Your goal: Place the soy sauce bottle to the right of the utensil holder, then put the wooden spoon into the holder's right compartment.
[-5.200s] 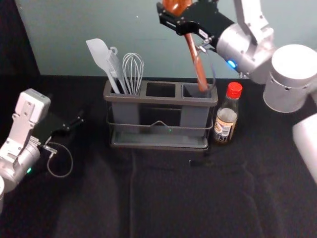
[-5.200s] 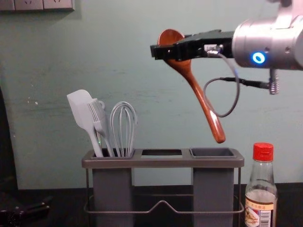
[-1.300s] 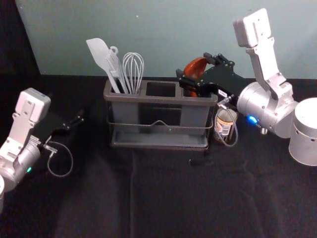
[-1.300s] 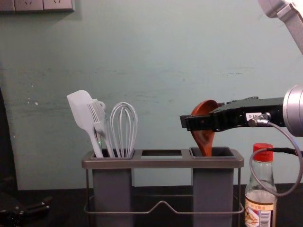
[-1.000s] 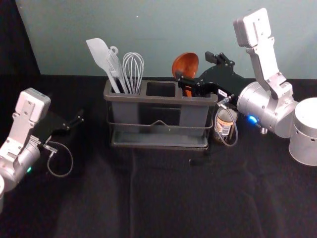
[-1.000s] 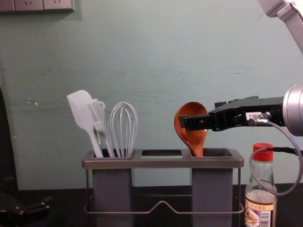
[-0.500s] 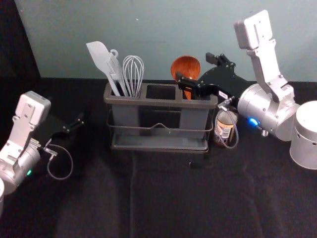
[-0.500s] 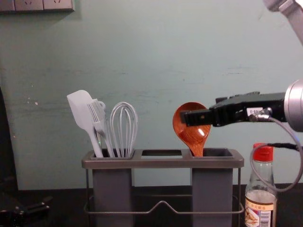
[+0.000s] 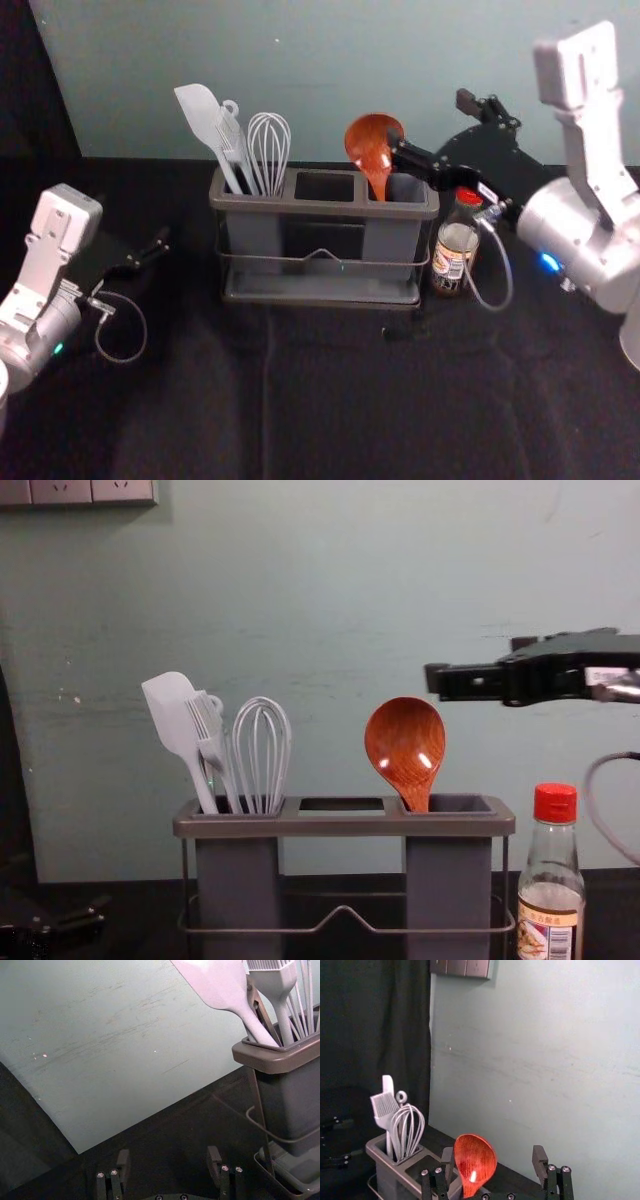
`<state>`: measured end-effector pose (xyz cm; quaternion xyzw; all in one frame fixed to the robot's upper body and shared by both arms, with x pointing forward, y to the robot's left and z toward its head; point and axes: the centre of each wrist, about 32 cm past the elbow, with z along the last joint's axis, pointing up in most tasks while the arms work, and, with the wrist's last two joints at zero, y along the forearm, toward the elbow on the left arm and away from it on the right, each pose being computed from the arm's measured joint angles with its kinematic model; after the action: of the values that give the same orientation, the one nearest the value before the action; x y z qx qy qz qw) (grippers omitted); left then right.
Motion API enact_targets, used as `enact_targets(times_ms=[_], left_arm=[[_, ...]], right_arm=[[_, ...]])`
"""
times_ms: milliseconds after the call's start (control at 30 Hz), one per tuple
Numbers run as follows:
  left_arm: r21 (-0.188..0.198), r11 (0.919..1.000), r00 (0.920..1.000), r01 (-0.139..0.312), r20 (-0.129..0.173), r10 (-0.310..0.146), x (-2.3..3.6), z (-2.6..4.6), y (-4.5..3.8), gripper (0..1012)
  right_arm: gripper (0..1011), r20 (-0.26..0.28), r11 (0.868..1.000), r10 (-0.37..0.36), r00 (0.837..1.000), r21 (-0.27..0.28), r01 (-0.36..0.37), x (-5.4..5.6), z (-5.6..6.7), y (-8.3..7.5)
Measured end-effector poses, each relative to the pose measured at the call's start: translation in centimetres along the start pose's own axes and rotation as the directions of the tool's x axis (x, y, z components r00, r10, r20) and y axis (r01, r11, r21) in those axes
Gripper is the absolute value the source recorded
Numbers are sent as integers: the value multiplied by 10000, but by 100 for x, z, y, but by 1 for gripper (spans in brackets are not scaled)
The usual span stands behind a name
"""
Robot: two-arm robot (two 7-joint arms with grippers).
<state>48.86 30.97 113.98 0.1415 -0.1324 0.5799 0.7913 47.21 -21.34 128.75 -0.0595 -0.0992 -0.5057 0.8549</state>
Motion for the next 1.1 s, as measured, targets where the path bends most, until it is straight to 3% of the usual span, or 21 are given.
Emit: enact_targets(times_ms=[300, 400, 633, 700, 1100], left_arm=[[-1, 10000, 10000, 0, 1, 0, 0, 0, 0, 1005], [0, 10000, 10000, 0, 0, 0, 0, 0, 0, 1005], [-1, 10000, 10000, 0, 0, 0, 0, 0, 0, 1005], [-1, 10000, 10000, 0, 0, 0, 0, 0, 0, 1005], [-1, 10000, 10000, 0, 0, 0, 0, 0, 0, 1005]], right_arm=[[1004, 136, 9989, -247, 9996, 395, 242, -66, -155, -420], [1004, 166, 9973, -387, 9991, 623, 376, -71, -297, -634], [1004, 331, 9927, -663, 9972, 1029, 626, -75, -544, -941], [1004, 352, 9916, -740, 9966, 1092, 697, -77, -665, -1061], [1004, -71, 9917, -944, 9955, 869, 946, -144, -1099, -1273]])
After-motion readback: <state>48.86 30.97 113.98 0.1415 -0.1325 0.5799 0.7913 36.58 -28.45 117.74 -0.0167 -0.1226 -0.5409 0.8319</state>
